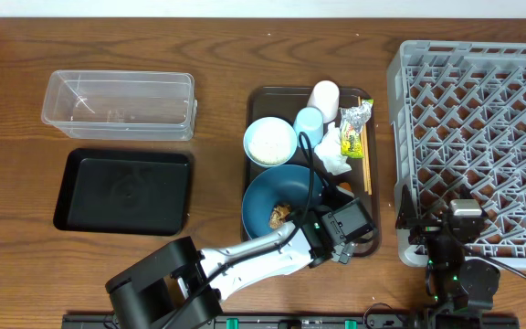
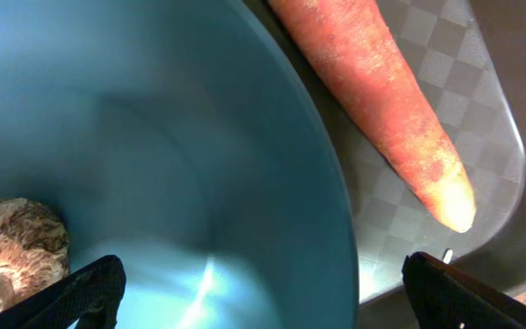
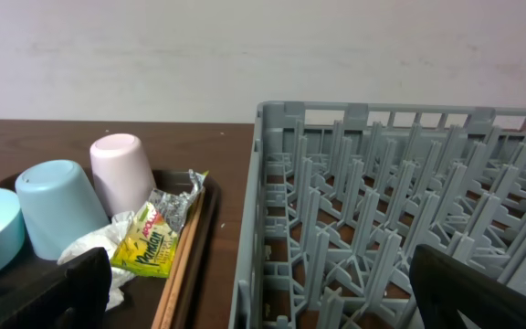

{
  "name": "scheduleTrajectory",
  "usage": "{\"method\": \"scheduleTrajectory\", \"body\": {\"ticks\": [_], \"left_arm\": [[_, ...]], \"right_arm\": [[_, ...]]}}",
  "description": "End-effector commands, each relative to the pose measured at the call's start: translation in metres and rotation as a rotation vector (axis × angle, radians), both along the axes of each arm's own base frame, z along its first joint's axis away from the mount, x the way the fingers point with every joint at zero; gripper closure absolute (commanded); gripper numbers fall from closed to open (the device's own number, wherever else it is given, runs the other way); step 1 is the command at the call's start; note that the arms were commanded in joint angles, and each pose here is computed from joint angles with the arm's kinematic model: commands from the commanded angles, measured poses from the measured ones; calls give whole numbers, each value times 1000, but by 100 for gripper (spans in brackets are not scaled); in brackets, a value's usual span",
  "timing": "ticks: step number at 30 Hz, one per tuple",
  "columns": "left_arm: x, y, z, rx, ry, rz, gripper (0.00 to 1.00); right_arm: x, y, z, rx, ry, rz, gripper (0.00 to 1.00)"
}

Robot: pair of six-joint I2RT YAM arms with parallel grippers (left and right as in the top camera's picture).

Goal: Sort waste into correct bins and load items into the dishwasher rack
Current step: 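Lower the left gripper and grasp the blue plate's rim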

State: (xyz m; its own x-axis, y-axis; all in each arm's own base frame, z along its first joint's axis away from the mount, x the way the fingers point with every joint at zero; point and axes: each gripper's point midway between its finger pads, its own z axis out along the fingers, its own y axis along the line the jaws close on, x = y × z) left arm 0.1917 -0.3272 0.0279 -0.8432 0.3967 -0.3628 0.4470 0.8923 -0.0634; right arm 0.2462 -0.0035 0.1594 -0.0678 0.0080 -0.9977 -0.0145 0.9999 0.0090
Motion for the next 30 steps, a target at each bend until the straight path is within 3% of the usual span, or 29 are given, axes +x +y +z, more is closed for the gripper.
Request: {"method": "scheduleTrajectory", "body": {"ticks": [1, 7, 17, 21, 30], "left_arm": [[9, -5, 7, -6, -41, -2, 4], [9, -5, 7, -5, -40, -2, 35], [8, -4, 2, 6, -32, -1, 43], [7, -4, 1, 7, -28, -2, 55], [7, -5, 1, 5, -25, -3, 67]], "right_arm": [[0, -4, -1, -15, -1, -14, 1], [0, -4, -1, -15, -1, -14, 1], [0, -4, -1, -15, -1, -14, 1], [0, -4, -1, -15, -1, -14, 1], [0, -4, -1, -15, -1, -14, 1]]}}
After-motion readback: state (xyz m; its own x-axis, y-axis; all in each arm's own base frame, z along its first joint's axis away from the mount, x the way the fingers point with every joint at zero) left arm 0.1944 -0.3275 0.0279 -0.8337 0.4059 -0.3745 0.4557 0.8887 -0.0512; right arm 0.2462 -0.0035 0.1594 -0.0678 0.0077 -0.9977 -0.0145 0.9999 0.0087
